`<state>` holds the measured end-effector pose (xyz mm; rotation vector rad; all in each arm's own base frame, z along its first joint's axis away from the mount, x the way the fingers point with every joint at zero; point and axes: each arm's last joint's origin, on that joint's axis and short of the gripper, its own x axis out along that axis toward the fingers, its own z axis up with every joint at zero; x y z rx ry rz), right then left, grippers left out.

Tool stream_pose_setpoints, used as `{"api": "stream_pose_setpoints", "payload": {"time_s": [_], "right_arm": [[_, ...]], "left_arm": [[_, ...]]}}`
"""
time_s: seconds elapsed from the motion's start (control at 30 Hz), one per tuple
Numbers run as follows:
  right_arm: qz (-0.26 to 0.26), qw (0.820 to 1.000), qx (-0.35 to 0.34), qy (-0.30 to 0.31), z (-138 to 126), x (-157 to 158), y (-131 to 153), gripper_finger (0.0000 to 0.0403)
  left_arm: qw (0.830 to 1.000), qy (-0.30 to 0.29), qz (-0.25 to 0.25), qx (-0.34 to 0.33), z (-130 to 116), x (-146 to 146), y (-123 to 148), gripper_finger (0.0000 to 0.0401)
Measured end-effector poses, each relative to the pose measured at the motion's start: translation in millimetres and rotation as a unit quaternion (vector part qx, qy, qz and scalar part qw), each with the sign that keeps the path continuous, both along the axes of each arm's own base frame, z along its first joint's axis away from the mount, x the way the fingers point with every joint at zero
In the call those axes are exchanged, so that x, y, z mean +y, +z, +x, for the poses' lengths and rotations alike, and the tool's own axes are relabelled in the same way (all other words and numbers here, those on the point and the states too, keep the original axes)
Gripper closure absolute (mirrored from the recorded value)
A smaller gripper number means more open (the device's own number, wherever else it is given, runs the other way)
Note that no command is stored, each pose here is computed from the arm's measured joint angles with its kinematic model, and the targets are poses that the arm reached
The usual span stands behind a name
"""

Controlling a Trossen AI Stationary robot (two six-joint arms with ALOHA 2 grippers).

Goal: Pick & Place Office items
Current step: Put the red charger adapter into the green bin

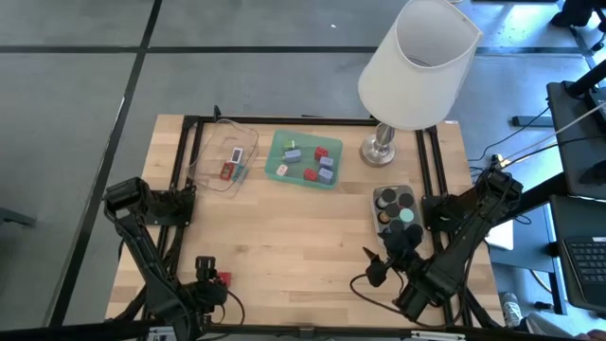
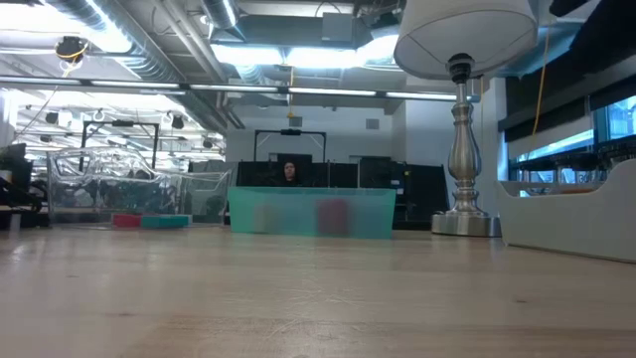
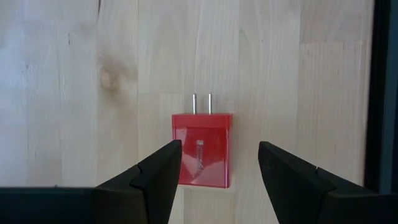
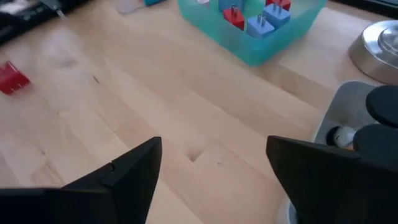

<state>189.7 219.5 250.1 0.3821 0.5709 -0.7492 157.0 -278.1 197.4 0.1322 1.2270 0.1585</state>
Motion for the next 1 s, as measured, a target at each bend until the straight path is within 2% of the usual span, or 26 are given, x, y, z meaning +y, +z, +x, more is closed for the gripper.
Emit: {"api": "stream_pose_setpoints", "payload": {"time_s": [0.17, 0.37, 0.63, 0.87, 1.0], "right_arm": [[0.013, 0.999, 0.033, 0.006, 0, 0, -2, 0.0115], [0.076, 0.994, 0.081, -0.002, 0, 5, -5, 0.0115], [0.174, 0.976, 0.129, 0.001, 2, 15, -8, 0.0115], [0.234, 0.964, 0.126, 0.013, 6, 24, -8, 0.0115], [0.256, 0.96, 0.108, 0.02, 9, 28, -7, 0.0115]], "left_arm": [[1.0, 0.0, 0.0, 0.0, 0, 0, 0, 0.0189], [1.0, 0.018, -0.006, -0.005, 0, 0, 0, 0.0189], [0.999, 0.046, -0.015, -0.011, 3, 1, 0, 0.0189], [0.997, 0.075, -0.02, -0.014, 13, 7, 1, 0.0189], [0.993, 0.112, -0.021, -0.01, 16, 12, 1, 0.0189]]}}
